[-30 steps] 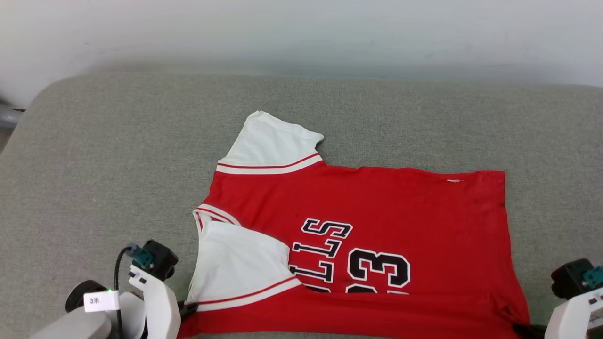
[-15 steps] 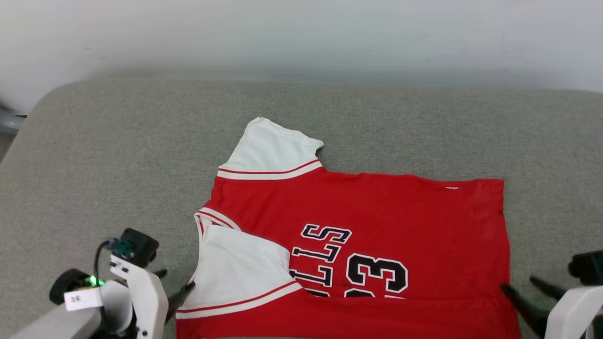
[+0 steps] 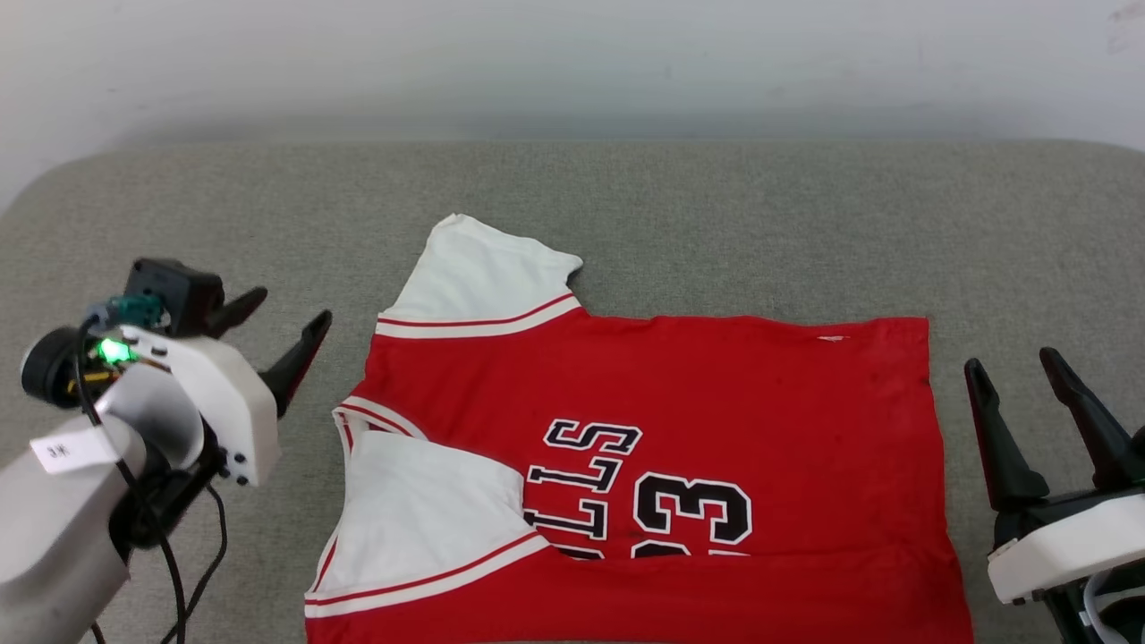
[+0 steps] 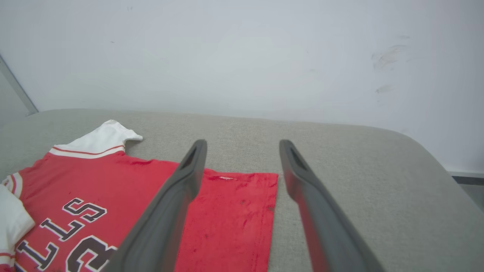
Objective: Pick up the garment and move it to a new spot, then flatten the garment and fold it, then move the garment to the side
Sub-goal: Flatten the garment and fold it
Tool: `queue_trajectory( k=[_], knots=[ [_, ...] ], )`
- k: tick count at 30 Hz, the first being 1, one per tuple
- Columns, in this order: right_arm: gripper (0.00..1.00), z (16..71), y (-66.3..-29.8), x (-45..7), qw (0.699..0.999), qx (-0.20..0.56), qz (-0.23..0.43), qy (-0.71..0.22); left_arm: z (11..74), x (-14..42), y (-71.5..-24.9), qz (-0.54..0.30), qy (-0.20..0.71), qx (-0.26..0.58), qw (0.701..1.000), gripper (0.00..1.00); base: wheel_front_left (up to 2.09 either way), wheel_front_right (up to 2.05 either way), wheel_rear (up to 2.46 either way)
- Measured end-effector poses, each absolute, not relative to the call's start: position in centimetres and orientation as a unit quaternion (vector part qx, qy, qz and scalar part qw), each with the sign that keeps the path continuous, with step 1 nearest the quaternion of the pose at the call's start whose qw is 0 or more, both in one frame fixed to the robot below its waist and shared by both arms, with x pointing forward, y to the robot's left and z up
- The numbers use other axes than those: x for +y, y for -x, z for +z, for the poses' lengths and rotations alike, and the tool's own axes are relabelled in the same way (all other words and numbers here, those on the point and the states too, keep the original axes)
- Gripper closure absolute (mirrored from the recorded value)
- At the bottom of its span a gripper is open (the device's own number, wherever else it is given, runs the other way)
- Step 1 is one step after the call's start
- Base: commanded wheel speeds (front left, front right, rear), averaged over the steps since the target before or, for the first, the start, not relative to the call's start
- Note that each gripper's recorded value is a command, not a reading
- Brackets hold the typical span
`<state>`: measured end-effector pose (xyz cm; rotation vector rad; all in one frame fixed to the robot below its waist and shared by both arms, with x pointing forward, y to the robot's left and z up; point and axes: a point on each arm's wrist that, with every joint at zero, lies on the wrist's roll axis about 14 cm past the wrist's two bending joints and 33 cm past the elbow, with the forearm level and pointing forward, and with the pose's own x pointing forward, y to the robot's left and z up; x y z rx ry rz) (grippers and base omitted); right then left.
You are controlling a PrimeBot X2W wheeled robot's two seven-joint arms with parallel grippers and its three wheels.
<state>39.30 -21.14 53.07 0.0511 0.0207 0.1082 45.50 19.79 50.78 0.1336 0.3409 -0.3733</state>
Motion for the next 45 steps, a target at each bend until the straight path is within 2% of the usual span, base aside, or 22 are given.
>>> queue_trajectory(
  k=[4, 9, 20, 28, 33, 39, 40, 41, 45],
  knots=[
    [0.00, 53.8, -39.5, -20.5, 0.999, -0.017, 0.048, -0.004, 51.9, 18.9, -48.8, -0.196, -0.076, 0.151, 0.966, 0.00, 0.00, 0.00, 0.00],
    [0.00, 52.7, -39.8, -19.7, 0.999, -0.009, 0.040, -0.006, 51.4, 17.2, -52.6, -0.218, -0.084, 0.174, 0.957, 0.00, 0.00, 0.00, 0.00],
    [0.00, 49.9, -42.0, -19.9, 1.000, 0.016, 0.027, 0.003, 45.7, 15.1, -58.2, -0.252, -0.082, 0.357, 0.896, 0.00, 0.00, 0.00, 0.00],
    [0.00, 46.4, -43.2, -21.0, 0.999, 0.051, 0.010, 0.008, 41.9, 13.1, -60.7, -0.278, -0.111, 0.430, 0.852, 0.00, 0.00, 0.00, 0.00],
    [0.00, 43.9, -43.5, -21.1, 0.997, 0.077, 0.006, 0.002, 37.5, 13.2, -60.3, -0.283, -0.139, 0.488, 0.814, 0.00, 0.00, 0.00, 0.00],
    [0.00, 43.4, -43.7, -21.8, 0.997, 0.078, -0.004, 0.007, 36.1, 13.6, -60.3, -0.286, -0.176, 0.508, 0.793, 0.00, 0.00, 0.00, 0.00],
    [0.00, 43.5, -43.7, -22.0, 0.997, 0.075, -0.005, 0.008, 36.1, 13.7, -60.2, -0.286, -0.177, 0.509, 0.792, 0.62, 0.00, 0.00, 0.00],
    [0.00, 43.6, -43.8, -22.0, 0.997, 0.073, -0.006, 0.009, 36.1, 13.7, -60.1, -0.287, -0.176, 0.510, 0.792, 1.00, 0.00, 0.00, 0.00],
    [0.00, 45.0, -44.4, -22.1, 0.999, 0.050, -0.006, 0.011, 36.3, 13.6, -59.9, -0.287, -0.157, 0.502, 0.801, 1.00, 0.00, 0.00, 0.00]
  ],
)
